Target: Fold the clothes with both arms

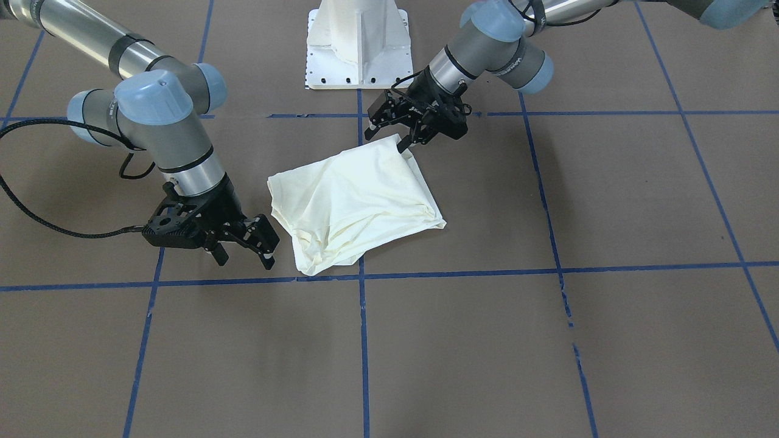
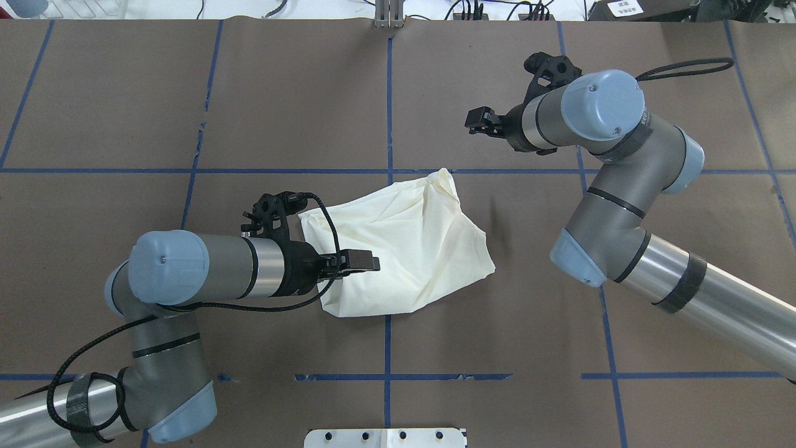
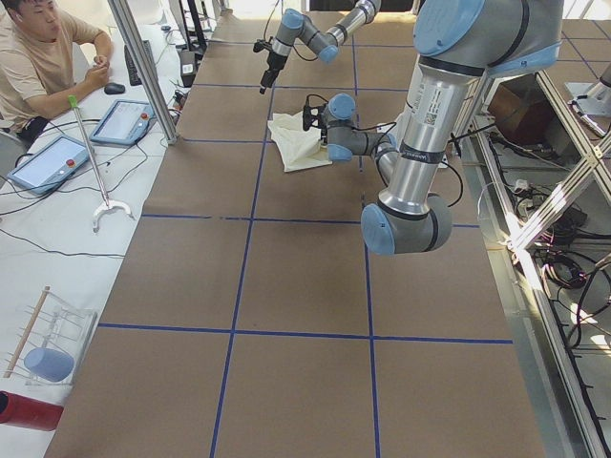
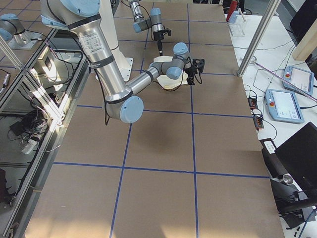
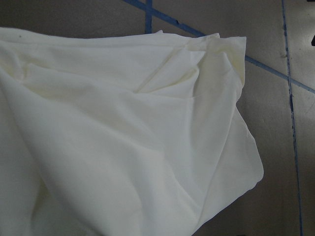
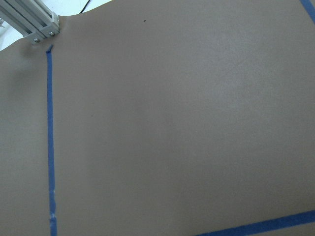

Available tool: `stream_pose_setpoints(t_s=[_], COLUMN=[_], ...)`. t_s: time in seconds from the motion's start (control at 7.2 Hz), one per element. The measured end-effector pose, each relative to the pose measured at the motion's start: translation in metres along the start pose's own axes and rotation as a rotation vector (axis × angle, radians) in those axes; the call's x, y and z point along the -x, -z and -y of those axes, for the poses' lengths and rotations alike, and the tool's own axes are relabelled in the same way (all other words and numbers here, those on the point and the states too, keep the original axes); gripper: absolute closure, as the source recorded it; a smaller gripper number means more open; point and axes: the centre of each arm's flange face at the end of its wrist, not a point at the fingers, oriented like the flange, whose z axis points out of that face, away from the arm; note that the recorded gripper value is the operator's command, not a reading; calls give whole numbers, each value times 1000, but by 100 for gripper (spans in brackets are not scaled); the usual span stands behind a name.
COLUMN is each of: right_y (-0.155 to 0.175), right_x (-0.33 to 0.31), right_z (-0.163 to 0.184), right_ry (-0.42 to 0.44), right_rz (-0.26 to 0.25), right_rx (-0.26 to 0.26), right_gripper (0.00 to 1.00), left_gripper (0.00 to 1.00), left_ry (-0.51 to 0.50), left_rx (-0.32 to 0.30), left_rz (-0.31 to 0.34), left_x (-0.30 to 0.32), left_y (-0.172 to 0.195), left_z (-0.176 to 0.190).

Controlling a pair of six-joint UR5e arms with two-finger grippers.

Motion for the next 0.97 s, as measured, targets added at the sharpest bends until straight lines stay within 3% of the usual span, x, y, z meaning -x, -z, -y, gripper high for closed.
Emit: stream_pose_setpoints(t_s=[0.42,0.97], right_y=[-1,-1], right_x=[0,-2], right_z=[0,1], right_ry=[0,-1], right_rz=[-2,-5], right_rx=[0,-9], right_gripper=[0,0], left_gripper=[14,13], left_ry=[58,86], left_rx=[-5,-12], left_rz=[-12,55], left_x=[-12,10], left_y=[9,-46], left_z=[2,-35])
